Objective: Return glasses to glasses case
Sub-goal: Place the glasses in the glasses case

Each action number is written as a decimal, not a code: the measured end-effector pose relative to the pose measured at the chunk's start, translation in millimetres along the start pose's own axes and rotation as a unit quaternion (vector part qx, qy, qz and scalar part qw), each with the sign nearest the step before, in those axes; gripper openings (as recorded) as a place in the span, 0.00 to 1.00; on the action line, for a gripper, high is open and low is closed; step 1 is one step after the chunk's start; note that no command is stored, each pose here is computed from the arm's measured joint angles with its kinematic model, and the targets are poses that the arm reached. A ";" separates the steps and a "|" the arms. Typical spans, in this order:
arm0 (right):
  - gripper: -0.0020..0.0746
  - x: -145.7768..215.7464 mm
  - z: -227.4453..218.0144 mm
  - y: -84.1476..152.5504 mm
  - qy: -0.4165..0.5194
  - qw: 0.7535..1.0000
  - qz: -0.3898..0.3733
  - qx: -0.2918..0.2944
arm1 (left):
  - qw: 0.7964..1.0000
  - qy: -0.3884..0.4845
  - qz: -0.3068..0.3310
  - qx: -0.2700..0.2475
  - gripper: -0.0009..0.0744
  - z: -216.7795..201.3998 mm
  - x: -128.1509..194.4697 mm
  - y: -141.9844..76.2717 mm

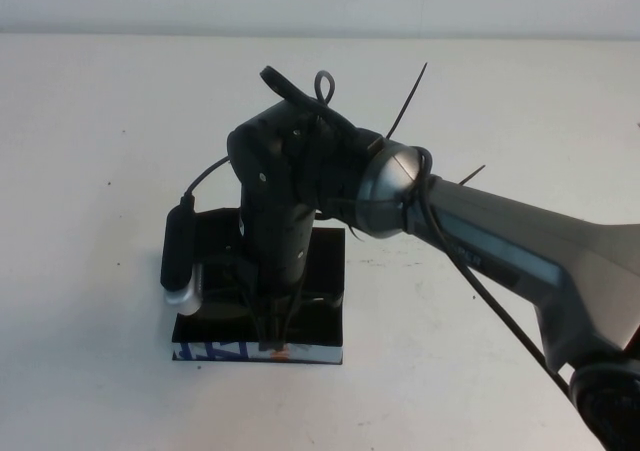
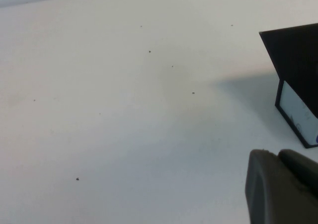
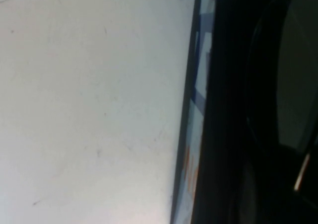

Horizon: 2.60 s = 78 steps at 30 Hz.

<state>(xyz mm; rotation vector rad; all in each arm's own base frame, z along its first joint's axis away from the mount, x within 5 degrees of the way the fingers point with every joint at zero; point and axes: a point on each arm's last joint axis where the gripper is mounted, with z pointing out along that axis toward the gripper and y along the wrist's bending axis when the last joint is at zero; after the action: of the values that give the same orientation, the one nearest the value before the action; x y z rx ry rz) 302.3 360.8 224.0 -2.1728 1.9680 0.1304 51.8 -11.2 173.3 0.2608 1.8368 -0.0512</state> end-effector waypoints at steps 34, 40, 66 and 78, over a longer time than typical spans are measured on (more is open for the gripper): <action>0.11 -1.6 14.3 -4.3 0.006 1.000 0.021 -0.007 | 1.000 0.000 0.000 0.000 0.01 0.0 0.0 0.0; 0.11 -4.2 10.1 -6.5 -0.001 1.000 0.027 0.000 | 1.000 0.000 0.000 0.000 0.01 0.0 0.0 0.0; 0.17 -2.1 20.8 -5.0 0.007 0.999 0.033 -0.012 | 1.000 0.000 0.000 0.000 0.01 0.0 0.0 0.0; 0.53 -2.3 -2.5 -4.3 -0.004 0.999 0.037 0.010 | 1.000 0.000 0.000 0.000 0.01 0.0 0.0 0.0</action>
<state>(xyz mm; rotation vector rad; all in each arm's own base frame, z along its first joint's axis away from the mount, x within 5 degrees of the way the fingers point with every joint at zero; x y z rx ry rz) 306.1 362.8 227.3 -2.0859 2.0363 0.1304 51.8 -11.2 173.3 0.2608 1.8368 -0.0512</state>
